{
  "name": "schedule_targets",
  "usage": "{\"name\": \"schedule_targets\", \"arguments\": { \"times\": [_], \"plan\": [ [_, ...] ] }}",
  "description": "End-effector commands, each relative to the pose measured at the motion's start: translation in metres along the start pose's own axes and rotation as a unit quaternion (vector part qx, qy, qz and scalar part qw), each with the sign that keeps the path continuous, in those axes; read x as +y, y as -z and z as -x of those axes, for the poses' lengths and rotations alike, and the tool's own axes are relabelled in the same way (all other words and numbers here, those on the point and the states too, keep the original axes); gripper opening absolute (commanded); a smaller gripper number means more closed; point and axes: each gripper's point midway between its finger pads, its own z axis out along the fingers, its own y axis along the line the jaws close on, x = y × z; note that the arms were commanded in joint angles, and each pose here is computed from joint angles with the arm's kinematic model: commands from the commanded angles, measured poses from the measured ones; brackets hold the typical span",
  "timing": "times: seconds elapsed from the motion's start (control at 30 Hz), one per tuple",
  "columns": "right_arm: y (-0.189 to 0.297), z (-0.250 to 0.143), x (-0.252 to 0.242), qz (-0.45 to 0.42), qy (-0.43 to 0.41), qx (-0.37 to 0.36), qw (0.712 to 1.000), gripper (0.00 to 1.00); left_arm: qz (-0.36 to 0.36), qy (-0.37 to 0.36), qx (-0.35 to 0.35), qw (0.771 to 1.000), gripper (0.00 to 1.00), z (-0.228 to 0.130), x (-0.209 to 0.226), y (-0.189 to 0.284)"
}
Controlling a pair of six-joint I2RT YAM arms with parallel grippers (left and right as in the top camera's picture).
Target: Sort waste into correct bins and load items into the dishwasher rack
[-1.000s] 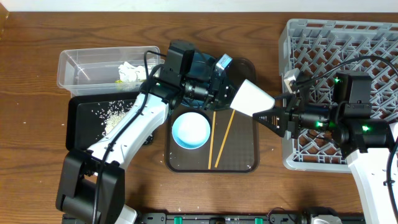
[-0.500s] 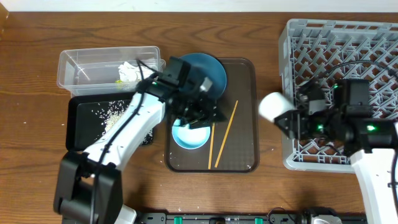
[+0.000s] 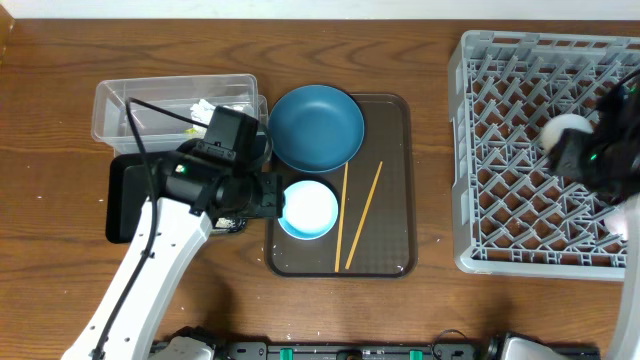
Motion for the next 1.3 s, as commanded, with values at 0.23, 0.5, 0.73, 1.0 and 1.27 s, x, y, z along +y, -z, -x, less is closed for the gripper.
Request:
{"name": "schedule_targets", "arguments": {
  "times": [0.23, 0.5, 0.73, 1.0, 1.27],
  "plan": [
    [-0.053, 0.022, -0.077, -0.087, -0.112, 0.065, 0.988, 0.01, 0.03, -0.01, -0.017, 0.999, 0.52, 0.006, 0.01, 0.005],
    [-0.092, 0.013, -0.104, -0.101, -0.141, 0.114, 0.978, 0.03, 0.03, -0.01, -0.017, 0.999, 0.52, 0.006, 0.01, 0.005],
    [-0.101, 0.008, -0.105, -0.101, -0.141, 0.131, 0.976, 0.43, 0.03, -0.01, -0.017, 0.999, 0.52, 0.006, 0.01, 0.005],
    [-0.098, 0.018, -0.074, -0.011, -0.152, 0.116, 0.981, 0.98, 0.03, -0.01, -0.017, 0.999, 0.6, 0.006, 0.01, 0.005],
    [-0.038, 0.029, -0.036, 0.039, -0.115, 0.044, 0.992, 0.99, 0.03, -0.01, -0.018, 0.999, 0.61, 0.007, 0.01, 0.005]
  ]
}}
